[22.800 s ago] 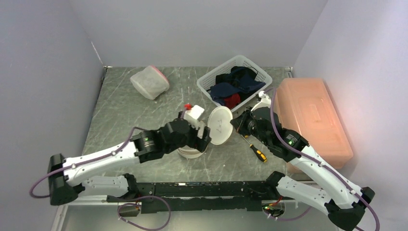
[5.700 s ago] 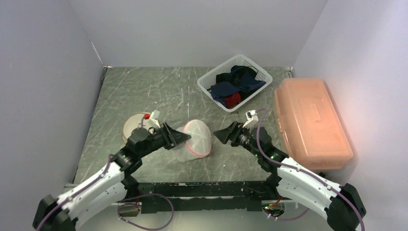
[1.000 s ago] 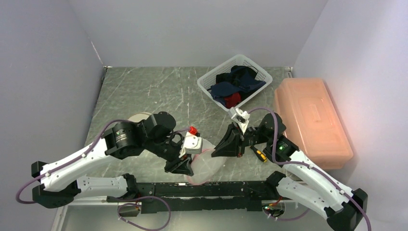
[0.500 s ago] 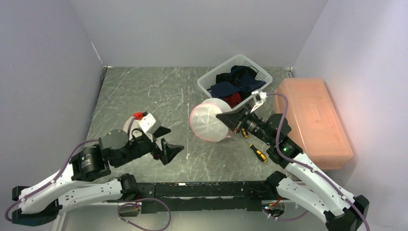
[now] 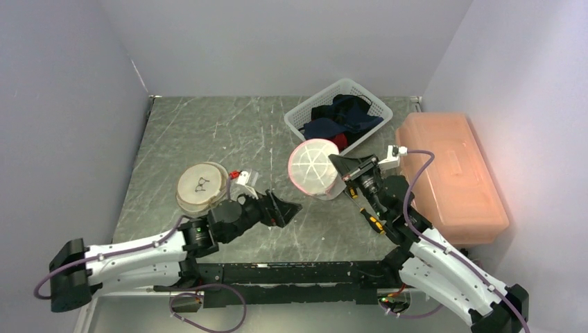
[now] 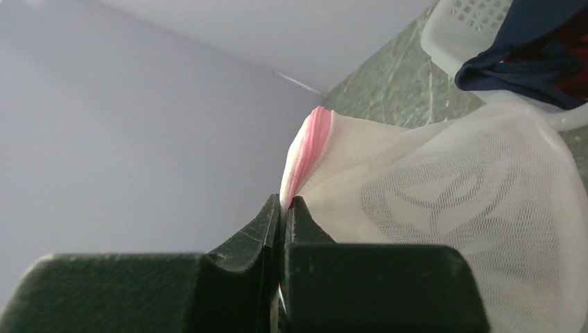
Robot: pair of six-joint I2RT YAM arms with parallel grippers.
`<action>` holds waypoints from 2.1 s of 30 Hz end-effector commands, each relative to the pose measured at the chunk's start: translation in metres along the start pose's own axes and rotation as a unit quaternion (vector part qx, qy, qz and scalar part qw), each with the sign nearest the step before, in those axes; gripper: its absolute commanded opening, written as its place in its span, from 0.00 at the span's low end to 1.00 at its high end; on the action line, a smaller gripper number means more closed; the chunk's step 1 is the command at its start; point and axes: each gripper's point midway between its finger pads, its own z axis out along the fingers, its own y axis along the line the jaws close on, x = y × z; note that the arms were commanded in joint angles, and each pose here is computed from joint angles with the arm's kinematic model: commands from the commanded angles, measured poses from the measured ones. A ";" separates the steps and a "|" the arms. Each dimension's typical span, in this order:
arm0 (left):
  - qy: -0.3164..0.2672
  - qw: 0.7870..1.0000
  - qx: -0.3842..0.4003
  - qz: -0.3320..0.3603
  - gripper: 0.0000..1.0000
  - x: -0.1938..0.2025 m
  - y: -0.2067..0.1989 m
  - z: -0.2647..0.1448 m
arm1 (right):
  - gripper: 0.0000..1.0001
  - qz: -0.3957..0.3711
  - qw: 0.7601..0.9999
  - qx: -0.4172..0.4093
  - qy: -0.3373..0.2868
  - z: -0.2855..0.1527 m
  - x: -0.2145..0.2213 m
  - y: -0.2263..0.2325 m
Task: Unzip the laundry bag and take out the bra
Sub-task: Pick up the laundry bag at the center of the board.
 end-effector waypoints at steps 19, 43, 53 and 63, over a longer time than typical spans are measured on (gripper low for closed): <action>-0.020 0.943 0.180 -0.278 0.72 -0.020 -0.052 0.079 | 0.00 0.101 0.992 0.020 -0.076 -0.025 -0.025 -0.015; 0.001 0.938 0.170 -0.303 0.41 0.009 -0.055 0.088 | 0.00 0.109 0.990 0.023 -0.086 -0.028 -0.026 -0.022; -0.012 0.948 0.147 -0.283 0.03 0.006 -0.045 0.082 | 0.00 0.079 0.995 0.016 -0.050 -0.030 -0.010 -0.025; 0.013 0.973 0.022 -0.229 0.03 0.015 -0.003 0.056 | 0.81 -0.143 0.984 0.101 0.015 -0.064 -0.009 -0.054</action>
